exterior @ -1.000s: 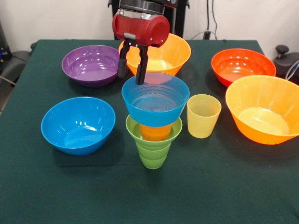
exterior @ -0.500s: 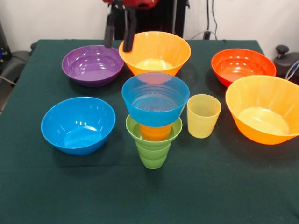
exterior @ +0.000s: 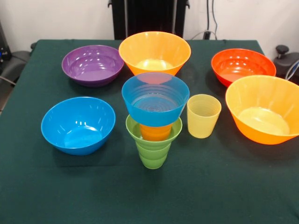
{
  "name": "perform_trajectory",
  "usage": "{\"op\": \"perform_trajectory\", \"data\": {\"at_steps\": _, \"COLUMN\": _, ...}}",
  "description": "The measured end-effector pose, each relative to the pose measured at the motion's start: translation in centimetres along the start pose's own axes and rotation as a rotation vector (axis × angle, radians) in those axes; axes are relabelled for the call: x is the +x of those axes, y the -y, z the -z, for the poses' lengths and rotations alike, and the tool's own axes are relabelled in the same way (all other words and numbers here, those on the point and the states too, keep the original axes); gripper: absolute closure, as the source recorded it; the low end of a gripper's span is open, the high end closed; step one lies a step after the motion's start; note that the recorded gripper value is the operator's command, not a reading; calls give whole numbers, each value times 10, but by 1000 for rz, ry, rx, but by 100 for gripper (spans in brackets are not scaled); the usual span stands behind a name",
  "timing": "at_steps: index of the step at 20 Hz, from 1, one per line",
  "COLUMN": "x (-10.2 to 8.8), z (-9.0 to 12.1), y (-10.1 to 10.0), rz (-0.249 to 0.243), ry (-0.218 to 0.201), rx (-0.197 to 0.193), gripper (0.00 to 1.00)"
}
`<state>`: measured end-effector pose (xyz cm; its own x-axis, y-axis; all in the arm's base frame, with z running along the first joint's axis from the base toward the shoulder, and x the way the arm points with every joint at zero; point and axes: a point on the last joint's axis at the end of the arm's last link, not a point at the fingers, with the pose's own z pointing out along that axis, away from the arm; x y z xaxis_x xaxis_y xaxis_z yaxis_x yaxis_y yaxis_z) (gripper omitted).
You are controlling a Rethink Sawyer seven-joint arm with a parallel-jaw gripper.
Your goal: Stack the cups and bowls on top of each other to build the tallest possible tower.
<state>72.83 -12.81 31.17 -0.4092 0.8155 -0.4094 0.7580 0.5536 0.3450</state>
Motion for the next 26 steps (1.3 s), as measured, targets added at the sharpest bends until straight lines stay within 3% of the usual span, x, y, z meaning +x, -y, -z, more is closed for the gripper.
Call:
{"op": "perform_trajectory", "data": {"at_steps": 5, "x": -71, "z": 16, "y": 40, "rz": -92, "ry": 10, "rx": 12, "gripper": 0}}
{"op": "perform_trajectory", "data": {"at_steps": 8, "x": -130, "z": 20, "y": 97, "rz": -178, "ry": 33, "rx": 27, "gripper": 0}}
{"op": "perform_trajectory", "data": {"at_steps": 9, "x": -133, "z": 20, "y": 100, "rz": -181, "ry": 34, "rx": 28, "gripper": 0}}
{"op": "perform_trajectory", "data": {"at_steps": 12, "x": -170, "z": 17, "y": 149, "rz": -220, "ry": 46, "rx": 37, "gripper": 0}}
{"op": "perform_trajectory", "data": {"at_steps": 14, "x": -181, "z": 13, "y": 171, "rz": -217, "ry": 44, "rx": 41, "gripper": 0}}
{"op": "perform_trajectory", "data": {"at_steps": 19, "x": -175, "z": 0, "y": 194, "rz": -152, "ry": 7, "rx": 46, "gripper": 0}}
{"op": "perform_trajectory", "data": {"at_steps": 26, "x": -127, "z": -28, "y": 171, "rz": 4, "ry": -79, "rx": 9, "gripper": 0}}
